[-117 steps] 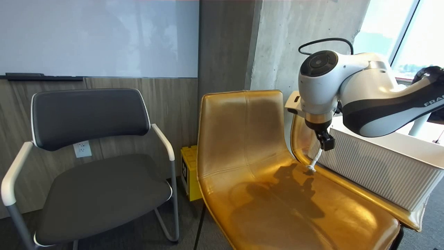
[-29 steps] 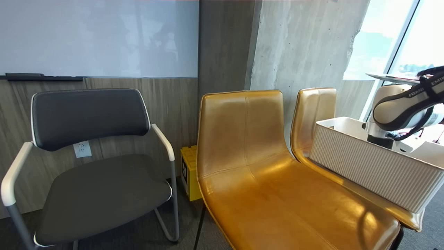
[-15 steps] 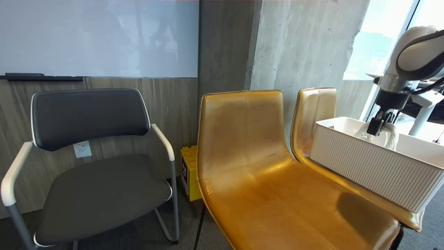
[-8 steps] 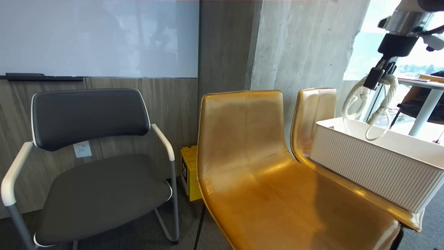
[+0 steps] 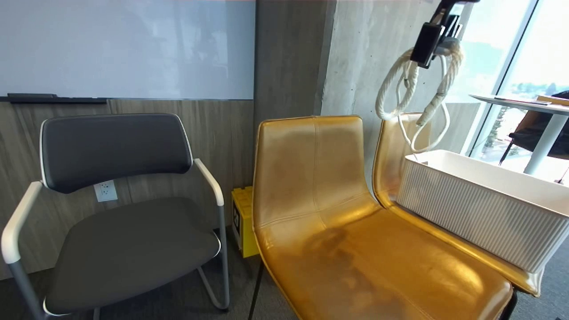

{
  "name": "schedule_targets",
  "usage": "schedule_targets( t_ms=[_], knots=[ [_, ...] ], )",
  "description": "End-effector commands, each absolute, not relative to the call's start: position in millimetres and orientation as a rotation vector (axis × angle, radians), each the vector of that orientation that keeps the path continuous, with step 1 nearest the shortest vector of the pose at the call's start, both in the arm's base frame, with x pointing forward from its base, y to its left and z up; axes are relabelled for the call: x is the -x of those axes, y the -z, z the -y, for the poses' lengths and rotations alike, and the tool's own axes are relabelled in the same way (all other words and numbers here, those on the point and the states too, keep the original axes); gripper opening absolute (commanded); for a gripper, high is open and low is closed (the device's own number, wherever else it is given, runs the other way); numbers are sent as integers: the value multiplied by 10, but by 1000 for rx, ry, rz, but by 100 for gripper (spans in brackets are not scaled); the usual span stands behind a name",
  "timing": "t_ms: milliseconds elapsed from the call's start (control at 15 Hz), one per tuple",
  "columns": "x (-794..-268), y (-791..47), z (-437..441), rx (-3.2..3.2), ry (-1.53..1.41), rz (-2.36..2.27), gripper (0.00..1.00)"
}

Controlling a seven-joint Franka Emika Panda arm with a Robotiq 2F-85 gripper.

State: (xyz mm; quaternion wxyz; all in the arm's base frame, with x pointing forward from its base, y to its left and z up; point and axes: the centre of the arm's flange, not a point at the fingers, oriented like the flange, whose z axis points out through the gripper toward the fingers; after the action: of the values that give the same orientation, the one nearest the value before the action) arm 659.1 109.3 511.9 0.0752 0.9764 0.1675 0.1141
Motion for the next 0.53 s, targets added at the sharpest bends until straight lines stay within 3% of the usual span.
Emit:
schedule_targets(
  t_ms=[0,467],
  knots=[
    [-6618,-5250,-2141,-2966,-348,-580,0],
    [-6170,-5151,-4113,-3018,-327,-712,0]
  ],
)
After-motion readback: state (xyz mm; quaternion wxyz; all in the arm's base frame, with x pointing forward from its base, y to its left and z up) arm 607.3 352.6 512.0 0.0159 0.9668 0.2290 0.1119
